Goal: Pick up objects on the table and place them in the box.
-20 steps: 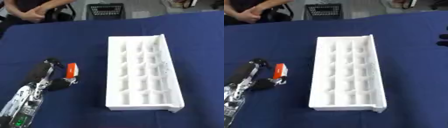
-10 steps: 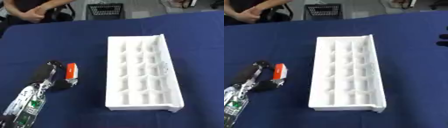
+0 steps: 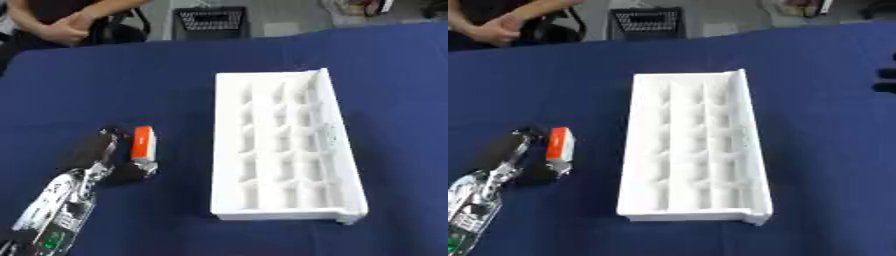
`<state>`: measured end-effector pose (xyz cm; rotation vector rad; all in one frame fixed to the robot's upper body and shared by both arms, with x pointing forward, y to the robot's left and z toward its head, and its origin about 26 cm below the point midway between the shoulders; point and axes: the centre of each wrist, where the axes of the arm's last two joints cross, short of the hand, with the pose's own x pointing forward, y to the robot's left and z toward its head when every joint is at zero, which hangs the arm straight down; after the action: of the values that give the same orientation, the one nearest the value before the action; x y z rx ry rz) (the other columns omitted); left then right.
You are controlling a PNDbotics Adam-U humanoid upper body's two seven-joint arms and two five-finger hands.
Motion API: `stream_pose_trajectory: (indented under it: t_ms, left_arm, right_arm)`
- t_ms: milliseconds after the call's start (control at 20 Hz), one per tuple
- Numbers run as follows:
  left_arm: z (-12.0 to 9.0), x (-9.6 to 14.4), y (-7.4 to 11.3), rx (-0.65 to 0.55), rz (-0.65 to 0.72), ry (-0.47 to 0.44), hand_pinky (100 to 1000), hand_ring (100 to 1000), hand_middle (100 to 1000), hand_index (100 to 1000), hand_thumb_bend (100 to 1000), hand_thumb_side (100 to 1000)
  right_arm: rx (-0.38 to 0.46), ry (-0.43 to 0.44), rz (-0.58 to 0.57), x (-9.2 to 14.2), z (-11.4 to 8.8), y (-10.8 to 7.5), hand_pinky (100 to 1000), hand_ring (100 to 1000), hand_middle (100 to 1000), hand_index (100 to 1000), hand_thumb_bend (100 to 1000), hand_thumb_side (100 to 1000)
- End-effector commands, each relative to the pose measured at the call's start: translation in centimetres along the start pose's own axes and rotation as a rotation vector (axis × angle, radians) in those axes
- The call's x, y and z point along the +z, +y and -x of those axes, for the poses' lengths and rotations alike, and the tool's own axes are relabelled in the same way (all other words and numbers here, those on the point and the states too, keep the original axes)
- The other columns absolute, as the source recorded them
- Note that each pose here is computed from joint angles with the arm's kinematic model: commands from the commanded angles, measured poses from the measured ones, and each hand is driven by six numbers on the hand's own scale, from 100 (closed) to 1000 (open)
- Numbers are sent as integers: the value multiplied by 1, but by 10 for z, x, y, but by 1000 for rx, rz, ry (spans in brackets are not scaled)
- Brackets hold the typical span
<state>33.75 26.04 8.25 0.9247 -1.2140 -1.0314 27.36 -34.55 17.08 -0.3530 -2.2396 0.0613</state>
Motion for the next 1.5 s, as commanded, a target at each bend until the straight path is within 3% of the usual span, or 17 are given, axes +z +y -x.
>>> stream_pose_trajectory:
  t_ms: [50,250,550,1000,1350,1500]
  left_arm:
    - [0,-1,7,-15,-21,-7,889,844,849,707,743,594]
    - [0,-2,8,-15,-28,-2,886,841,844,696,669,571]
    - [0,-2,10,-1,-93,19,872,818,810,624,112,447]
    - [1,-3,6,26,-139,36,872,811,788,538,100,454]
    - [1,-3,6,32,-150,40,873,810,785,525,100,455]
    - [-1,-2,12,41,-198,29,845,766,728,414,100,436]
  right_arm:
    - [15,-30,-10,-4,-8,-3,616,664,704,817,100,994]
    - [15,-31,-10,-4,-8,-3,616,664,704,817,100,994]
    - [14,-31,-11,-4,-8,-3,616,664,704,817,100,994]
    - [14,-32,-12,-4,-8,-3,617,664,704,817,100,994]
    - [13,-32,-12,-4,-8,-3,617,664,704,817,100,994]
    - [14,-31,-11,-4,-8,-3,617,664,704,817,100,994]
